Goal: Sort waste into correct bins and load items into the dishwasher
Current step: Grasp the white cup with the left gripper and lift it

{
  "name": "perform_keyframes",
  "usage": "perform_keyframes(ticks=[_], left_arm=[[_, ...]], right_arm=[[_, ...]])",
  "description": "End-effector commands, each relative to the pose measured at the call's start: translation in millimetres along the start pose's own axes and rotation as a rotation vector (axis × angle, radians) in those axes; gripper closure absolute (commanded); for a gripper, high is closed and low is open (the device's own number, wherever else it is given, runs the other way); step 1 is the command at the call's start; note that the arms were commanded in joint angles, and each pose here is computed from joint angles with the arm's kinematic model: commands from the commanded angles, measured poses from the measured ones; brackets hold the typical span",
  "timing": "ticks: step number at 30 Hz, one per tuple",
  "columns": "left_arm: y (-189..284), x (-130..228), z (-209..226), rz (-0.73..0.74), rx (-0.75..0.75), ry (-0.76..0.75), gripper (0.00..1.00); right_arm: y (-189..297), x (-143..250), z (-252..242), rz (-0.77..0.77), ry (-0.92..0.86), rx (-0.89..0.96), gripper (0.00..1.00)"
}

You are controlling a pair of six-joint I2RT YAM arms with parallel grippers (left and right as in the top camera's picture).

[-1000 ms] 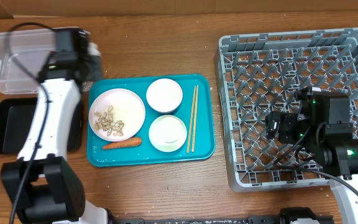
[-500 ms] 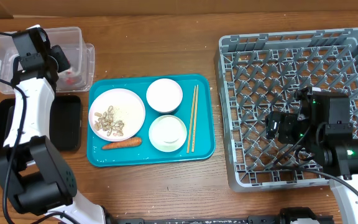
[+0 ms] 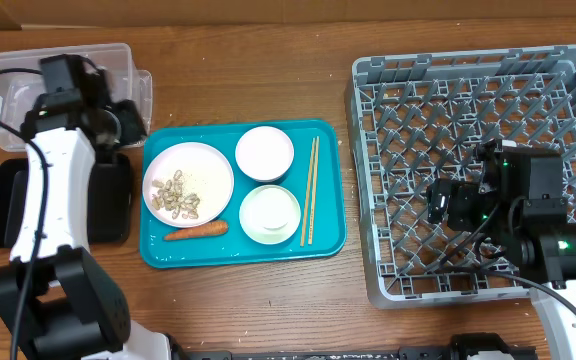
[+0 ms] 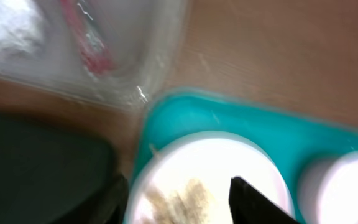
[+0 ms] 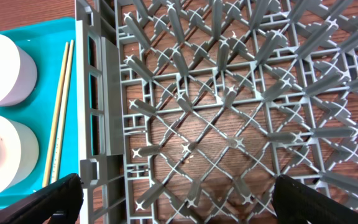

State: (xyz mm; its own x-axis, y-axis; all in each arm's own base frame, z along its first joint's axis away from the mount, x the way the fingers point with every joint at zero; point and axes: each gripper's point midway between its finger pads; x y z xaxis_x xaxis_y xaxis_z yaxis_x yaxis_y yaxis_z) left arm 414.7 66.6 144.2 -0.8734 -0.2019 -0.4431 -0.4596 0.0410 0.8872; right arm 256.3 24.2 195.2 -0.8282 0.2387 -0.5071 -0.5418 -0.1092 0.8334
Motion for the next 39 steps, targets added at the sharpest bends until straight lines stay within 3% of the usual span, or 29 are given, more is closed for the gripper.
perform_keyframes(ticks=[1, 9, 12, 22, 27, 31, 33, 34, 39], left_arm=[[17, 26, -55, 0.090, 0.114, -0.088, 0.43], [33, 126, -141, 0.420, 0.181, -0.341, 0.35], [36, 148, -165, 0.457, 0.152, -0.408, 0.35], [15, 180, -183, 0.459, 0.097, -0.425, 0.39], [-4, 197, -175, 0.473, 0.085, -0.417, 0.50], [-12, 199, -175, 0.456, 0.092, -0.417, 0.72], [-13, 197, -177, 0.447, 0.096, -0.418, 0.92], [-12, 196, -177, 0.443, 0.098, -0.418, 0.96], [0, 171, -180, 0.406, 0.107, -0.400, 0.96]], right_arm=[[8, -10, 4, -0.038, -0.002, -0.011, 0.00], [8, -10, 4, -0.037, -0.002, -0.011, 0.00], [8, -10, 4, -0.037, -0.002, -0.011, 0.00], [8, -9, 3, -0.032, -0.003, -0.009, 0.00], [8, -8, 3, -0.030, -0.003, -0.009, 0.00], [8, -8, 3, -0.029, -0.003, -0.009, 0.00], [8, -8, 3, -0.030, -0.002, -0.009, 0.00], [8, -8, 3, -0.030, -0.003, -0.009, 0.00], [8, -8, 3, -0.028, -0.003, -0.007, 0.00]])
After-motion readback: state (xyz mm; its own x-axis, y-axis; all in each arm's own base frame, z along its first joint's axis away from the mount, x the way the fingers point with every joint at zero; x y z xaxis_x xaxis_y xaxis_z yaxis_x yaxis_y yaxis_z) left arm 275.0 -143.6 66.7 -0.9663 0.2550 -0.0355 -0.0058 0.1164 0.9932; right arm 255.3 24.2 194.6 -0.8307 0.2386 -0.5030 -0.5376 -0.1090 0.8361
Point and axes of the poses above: each gripper's point midway between its finger pads, its own y axis back along the fingers, its own z axis along the line the jaws close on, x = y × z, and after that the axes turned 7 degrees about -y, right-handed
